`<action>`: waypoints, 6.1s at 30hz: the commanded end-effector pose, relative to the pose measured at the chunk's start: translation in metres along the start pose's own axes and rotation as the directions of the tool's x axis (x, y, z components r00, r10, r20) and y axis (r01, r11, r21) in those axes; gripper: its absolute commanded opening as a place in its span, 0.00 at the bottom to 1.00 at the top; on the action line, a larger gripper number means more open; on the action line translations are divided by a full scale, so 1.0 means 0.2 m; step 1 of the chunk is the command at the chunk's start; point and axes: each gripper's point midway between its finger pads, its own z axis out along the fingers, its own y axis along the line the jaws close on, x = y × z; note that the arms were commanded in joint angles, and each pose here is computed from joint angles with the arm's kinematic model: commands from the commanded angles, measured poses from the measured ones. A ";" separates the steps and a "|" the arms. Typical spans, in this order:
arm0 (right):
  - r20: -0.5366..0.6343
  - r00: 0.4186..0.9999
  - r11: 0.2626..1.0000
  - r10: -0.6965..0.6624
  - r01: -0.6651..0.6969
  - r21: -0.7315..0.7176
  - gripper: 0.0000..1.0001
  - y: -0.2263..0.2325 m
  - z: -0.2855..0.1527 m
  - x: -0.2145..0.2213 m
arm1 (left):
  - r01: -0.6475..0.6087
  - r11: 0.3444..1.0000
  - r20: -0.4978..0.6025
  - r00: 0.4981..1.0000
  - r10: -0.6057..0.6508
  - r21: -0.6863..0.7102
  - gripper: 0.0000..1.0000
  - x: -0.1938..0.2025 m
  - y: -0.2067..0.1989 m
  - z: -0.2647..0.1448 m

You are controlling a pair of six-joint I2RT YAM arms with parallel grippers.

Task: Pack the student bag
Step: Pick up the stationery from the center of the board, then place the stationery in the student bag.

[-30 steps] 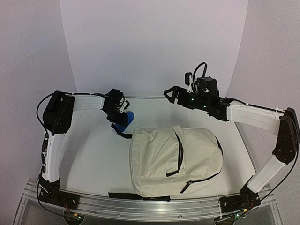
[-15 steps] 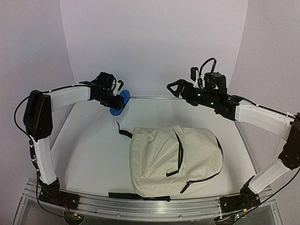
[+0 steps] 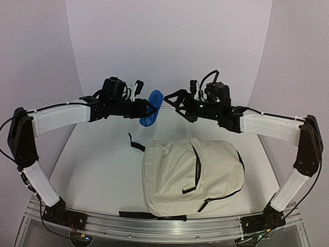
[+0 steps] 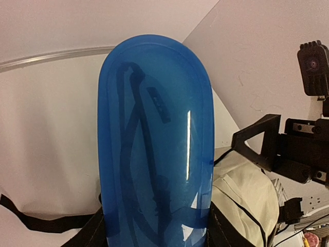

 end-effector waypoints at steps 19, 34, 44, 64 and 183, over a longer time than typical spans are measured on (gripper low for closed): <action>-0.051 0.997 0.995 0.058 -0.062 -0.078 0.55 0.08 0.22 0.08 | -0.100 0.992 -0.058 0.993 0.105 0.076 0.48 0.15 -0.37 0.12; 0.147 0.988 0.999 -0.047 0.049 -0.009 0.37 0.10 0.02 -0.16 | -0.063 0.994 -0.009 0.998 0.064 0.089 1.00 0.12 -0.42 -0.07; 0.277 0.936 0.960 -0.215 0.151 0.236 0.34 0.00 -0.51 -0.37 | -0.067 0.997 -0.174 0.982 0.071 0.028 0.93 0.36 -0.44 -0.05; 0.315 0.911 0.903 -0.267 0.123 0.411 0.32 -0.10 -1.04 -0.26 | -0.400 0.866 -0.472 0.851 0.229 -0.301 0.92 0.86 -0.81 0.24; -0.329 0.943 0.961 0.046 0.049 0.273 0.39 -0.32 -0.47 0.81 | -0.349 0.875 -0.192 0.935 0.299 -0.335 0.00 0.57 -0.80 0.05</action>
